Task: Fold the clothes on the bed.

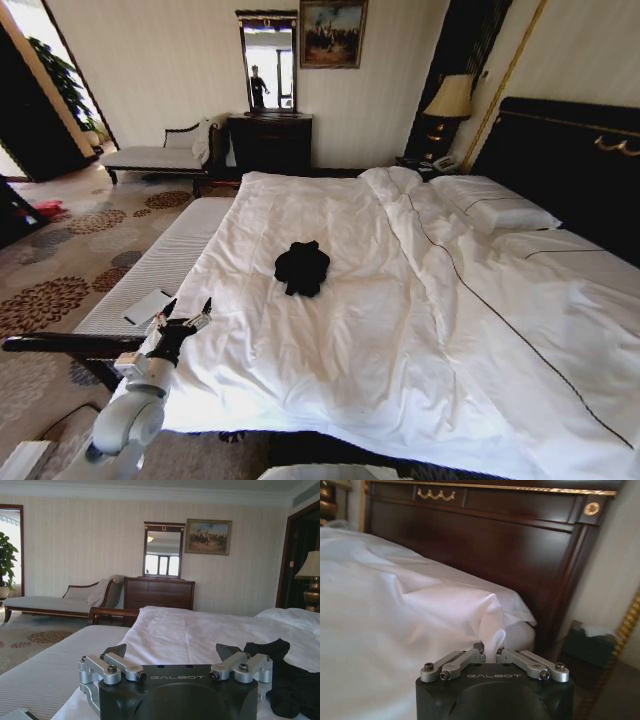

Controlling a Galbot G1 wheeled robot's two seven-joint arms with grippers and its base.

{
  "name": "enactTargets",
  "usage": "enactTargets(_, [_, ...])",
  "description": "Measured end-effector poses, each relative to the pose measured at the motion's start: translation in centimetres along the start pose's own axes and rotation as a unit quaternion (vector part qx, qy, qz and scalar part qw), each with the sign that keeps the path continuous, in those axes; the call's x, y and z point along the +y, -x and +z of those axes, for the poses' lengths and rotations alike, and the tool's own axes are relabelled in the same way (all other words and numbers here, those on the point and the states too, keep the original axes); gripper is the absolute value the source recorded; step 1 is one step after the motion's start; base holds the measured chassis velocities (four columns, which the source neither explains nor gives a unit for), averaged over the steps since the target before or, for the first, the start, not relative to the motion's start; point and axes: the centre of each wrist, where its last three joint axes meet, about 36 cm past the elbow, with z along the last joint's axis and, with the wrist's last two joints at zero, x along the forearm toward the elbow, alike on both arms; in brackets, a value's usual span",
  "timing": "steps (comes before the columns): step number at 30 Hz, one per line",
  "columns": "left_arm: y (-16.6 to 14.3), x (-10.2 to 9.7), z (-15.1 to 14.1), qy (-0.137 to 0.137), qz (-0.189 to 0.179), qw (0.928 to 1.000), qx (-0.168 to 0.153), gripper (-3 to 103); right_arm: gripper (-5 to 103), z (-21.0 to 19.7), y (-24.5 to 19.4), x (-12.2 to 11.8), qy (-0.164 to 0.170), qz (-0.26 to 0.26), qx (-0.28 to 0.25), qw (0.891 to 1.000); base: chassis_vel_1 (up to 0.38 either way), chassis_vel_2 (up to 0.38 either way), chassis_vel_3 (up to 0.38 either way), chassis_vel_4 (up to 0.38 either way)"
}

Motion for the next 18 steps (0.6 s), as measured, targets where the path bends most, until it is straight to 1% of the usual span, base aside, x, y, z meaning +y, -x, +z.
enactTargets(1, [0.0,0.0,0.1,-0.001,-0.001,1.0,-0.001,100,2,1.1,0.0,-0.7,-0.012,0.013,0.001,1.0,0.0,0.0,0.0,0.0])
enactTargets(2, [0.0,0.0,0.1,-0.001,-0.001,1.0,-0.001,100,2,1.1,0.0,-0.7,-0.012,0.013,0.001,1.0,0.0,0.0,0.0,0.0])
enactTargets(5, [0.0,0.0,0.3,-0.005,-0.004,1.0,-0.001,100,2,4.4,-0.5,-2.3,-0.034,0.044,0.017,0.998,0.0,0.0,0.0,0.0])
enactTargets(7, [-0.2,0.0,0.4,-0.005,-0.005,1.0,0.001,100,2,6.0,-0.9,-2.5,-0.039,0.05,0.031,0.997,0.0,0.0,0.0,0.0])
enactTargets(8, [-0.2,0.0,0.4,-0.005,-0.005,1.0,0.001,100,2,6.0,-0.9,-2.5,-0.039,0.05,0.031,0.997,0.0,0.0,0.0,0.0])
enactTargets(10, [-0.3,0.0,0.6,-0.004,-0.006,1.0,0.003,100,2,7.5,-1.7,-2.2,-0.04,0.052,0.044,0.997,0.0,0.0,0.0,0.0])
enactTargets(12, [-0.4,-0.1,0.7,-0.004,-0.006,1.0,0.004,100,2,9.0,-3.0,-1.3,-0.035,0.05,0.061,0.996,0.0,0.0,0.0,0.0])
enactTargets(13, [-0.4,-0.1,0.7,-0.004,-0.006,1.0,0.004,100,2,9.0,-3.0,-1.3,-0.035,0.05,0.061,0.996,0.0,0.0,0.0,0.0])
enactTargets(16, [-0.5,-0.2,0.8,-0.003,-0.006,1.0,0.005,100,2,10.7,-4.0,0.3,-0.032,0.047,0.08,0.995,0.0,0.0,0.0,0.0])
enactTargets(18, [-0.6,-0.3,0.8,-0.003,-0.006,1.0,0.005,100,2,11.1,-4.0,0.6,-0.034,0.047,0.084,0.995,0.0,0.0,0.0,0.0])
